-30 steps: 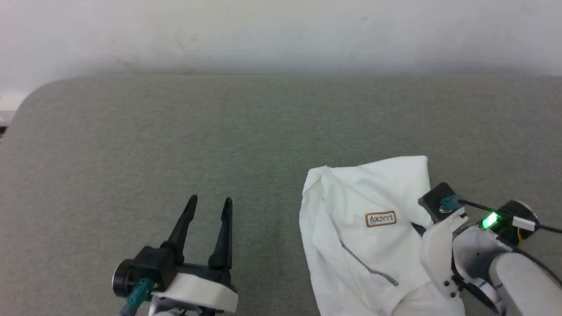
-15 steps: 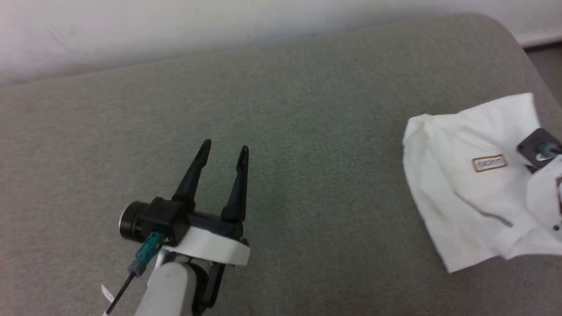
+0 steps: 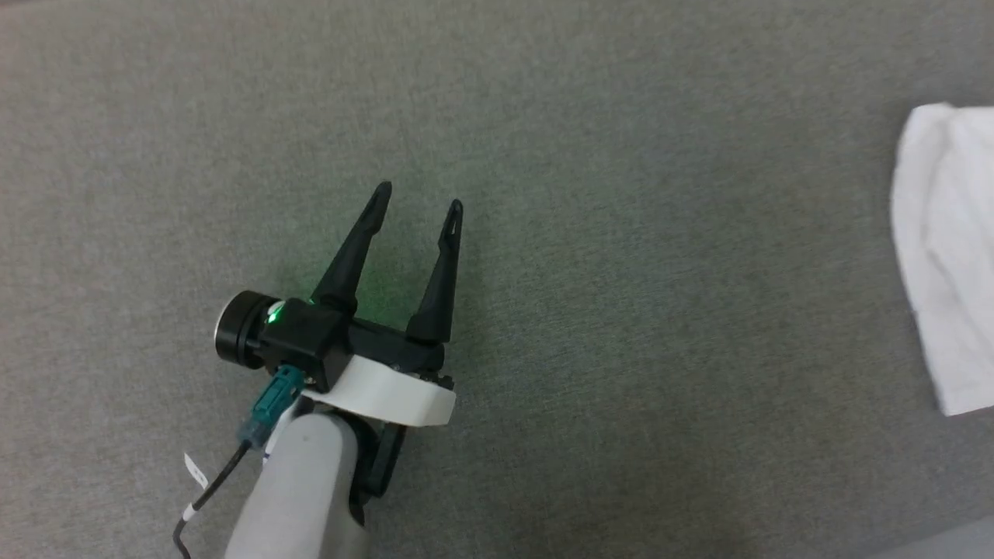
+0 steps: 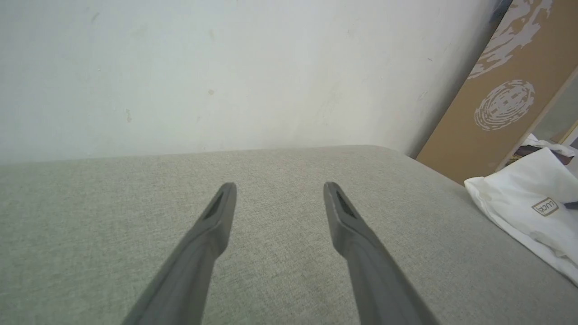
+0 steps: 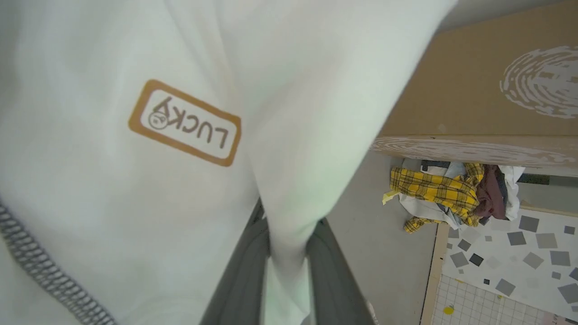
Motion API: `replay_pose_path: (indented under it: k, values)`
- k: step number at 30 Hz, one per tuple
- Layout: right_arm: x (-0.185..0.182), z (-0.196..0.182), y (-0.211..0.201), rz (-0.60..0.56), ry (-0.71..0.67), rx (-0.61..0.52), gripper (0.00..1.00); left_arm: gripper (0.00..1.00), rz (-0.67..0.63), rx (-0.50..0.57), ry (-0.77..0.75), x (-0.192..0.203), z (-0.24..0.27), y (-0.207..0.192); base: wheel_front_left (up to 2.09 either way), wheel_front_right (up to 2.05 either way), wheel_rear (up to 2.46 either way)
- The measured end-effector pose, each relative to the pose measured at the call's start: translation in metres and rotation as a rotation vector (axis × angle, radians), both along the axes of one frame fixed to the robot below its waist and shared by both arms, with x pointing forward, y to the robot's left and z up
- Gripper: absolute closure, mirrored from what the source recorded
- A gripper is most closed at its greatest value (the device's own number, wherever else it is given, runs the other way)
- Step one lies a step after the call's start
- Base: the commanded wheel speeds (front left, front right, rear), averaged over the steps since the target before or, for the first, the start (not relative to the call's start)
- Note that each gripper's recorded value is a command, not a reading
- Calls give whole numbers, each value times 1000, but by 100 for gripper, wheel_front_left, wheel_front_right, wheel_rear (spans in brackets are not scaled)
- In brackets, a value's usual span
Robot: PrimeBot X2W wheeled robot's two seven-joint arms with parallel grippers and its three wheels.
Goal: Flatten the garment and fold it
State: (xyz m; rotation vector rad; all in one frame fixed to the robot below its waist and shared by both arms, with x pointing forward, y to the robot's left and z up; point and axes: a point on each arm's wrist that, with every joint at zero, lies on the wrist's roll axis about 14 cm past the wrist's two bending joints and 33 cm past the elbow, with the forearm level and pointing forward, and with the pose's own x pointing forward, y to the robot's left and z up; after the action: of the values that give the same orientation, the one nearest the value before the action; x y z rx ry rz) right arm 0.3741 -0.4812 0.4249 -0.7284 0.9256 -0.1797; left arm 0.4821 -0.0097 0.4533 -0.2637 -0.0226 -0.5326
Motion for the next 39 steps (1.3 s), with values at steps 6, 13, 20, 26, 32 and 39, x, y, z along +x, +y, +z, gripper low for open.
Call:
replay_pose_path:
  k: [6, 13, 20, 26, 32, 39]
  values:
    - [0, -25, -11, -68, -4, 28, 0, 0, 15, 8, 42, 4, -20, 6, 0, 0, 0]
    - [17, -14, -1, 6, -85, 31, 0, 0, 62, 18, 40, 0, -11, 23, 0, 0, 0]
    - [39, 33, 25, 127, -229, 34, 0, 0, 125, 27, 30, -25, 11, 44, 0, 0, 0]
    - [63, 106, 71, 271, -511, 97, 0, 0, 252, 62, 9, -45, 30, 78, 0, 0, 0]
    - [68, 170, 131, 402, -810, 220, 0, 0, 355, 90, -52, -61, 57, 107, 0, 0, 0]
    - [54, 196, 205, 468, -1087, 448, 0, 0, 456, 85, -104, -83, 79, 139, 0, 0, 0]
